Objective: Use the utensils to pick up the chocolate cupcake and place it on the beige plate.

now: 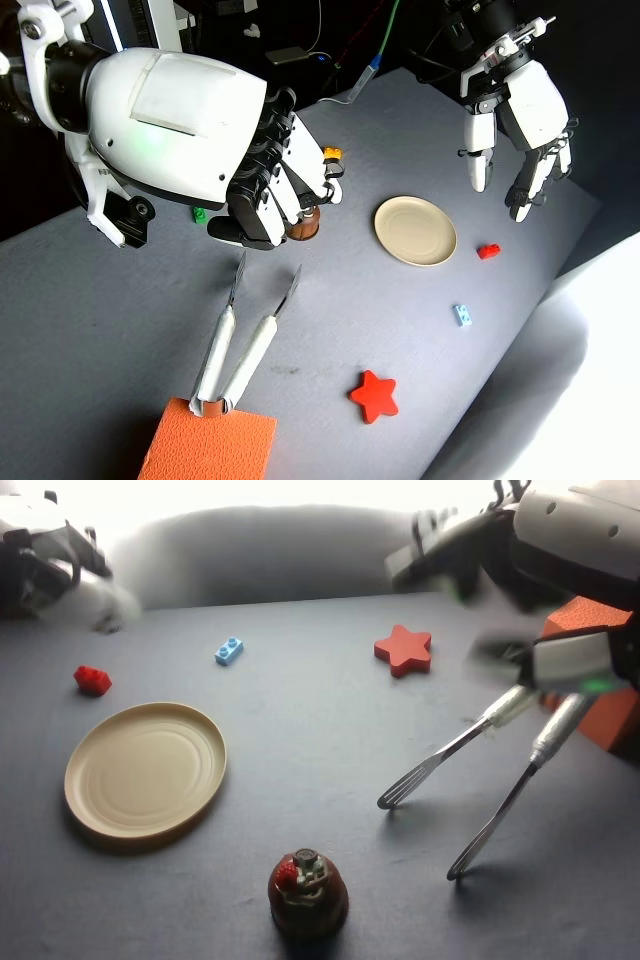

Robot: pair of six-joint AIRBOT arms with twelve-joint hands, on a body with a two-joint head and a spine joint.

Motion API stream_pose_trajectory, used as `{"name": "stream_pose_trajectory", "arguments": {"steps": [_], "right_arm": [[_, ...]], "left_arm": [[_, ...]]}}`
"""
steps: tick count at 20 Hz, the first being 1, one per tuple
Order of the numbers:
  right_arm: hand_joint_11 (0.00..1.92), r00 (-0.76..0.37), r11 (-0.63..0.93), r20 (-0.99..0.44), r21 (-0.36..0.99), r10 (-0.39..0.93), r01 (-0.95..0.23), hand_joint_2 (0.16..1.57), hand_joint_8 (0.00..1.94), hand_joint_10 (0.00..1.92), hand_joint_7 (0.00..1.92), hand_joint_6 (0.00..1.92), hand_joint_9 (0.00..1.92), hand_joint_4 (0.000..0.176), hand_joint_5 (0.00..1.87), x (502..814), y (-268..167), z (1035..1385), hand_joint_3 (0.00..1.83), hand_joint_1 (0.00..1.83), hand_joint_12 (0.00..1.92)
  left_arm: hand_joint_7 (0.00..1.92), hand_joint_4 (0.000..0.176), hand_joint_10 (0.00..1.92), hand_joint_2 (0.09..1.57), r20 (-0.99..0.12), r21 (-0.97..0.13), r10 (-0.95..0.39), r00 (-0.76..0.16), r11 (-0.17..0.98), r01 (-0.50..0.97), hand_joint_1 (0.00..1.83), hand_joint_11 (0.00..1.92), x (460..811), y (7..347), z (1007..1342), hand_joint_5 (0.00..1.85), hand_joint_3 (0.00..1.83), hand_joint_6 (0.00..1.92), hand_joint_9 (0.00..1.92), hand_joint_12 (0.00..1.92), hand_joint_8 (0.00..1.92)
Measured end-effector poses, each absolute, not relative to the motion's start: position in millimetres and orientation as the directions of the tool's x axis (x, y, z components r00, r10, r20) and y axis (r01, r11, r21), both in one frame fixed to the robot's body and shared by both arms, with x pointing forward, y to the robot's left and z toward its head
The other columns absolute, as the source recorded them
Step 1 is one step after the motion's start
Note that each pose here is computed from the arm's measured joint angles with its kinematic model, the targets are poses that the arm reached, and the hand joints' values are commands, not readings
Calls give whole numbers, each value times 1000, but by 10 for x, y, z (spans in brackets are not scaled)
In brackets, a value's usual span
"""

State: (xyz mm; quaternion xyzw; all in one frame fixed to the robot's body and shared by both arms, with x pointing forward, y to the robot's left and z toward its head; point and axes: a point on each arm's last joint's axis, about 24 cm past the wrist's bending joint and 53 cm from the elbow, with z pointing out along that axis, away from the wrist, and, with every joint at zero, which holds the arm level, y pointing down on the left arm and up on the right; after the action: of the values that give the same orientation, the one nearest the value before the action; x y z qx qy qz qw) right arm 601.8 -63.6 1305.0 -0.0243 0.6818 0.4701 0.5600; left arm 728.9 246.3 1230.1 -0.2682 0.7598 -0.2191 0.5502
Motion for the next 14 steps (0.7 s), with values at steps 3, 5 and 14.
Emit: {"name": "stream_pose_trajectory", "arguments": {"steps": [3, 5, 14], "right_arm": [[0, -366, 557, -788, 612, 496, -562, 1014, 0, 1, 13, 0, 26, 0, 0, 6020, -642, 13063, 0, 24, 235], [0, -357, 564, -795, 602, 491, -565, 999, 6, 6, 28, 3, 43, 0, 9, 6025, -651, 13066, 0, 60, 253], [0, -202, 700, -940, 340, 276, -628, 997, 1, 4, 38, 1, 53, 0, 5, 6114, -718, 12943, 0, 78, 313]], "left_arm": [[45, 0, 0, 1113, -721, -631, -648, -244, 760, -155, 56, 0, 7298, 2452, 12351, 51, 8, 0, 4, 0, 0], [65, 0, 6, 1108, -713, -636, -656, -248, 754, -164, 100, 0, 7292, 2457, 12328, 63, 3, 5, 20, 0, 7], [60, 0, 1, 1130, -714, -636, -657, -243, 753, -166, 65, 0, 7300, 2473, 12341, 70, 8, 1, 28, 0, 2]]}}
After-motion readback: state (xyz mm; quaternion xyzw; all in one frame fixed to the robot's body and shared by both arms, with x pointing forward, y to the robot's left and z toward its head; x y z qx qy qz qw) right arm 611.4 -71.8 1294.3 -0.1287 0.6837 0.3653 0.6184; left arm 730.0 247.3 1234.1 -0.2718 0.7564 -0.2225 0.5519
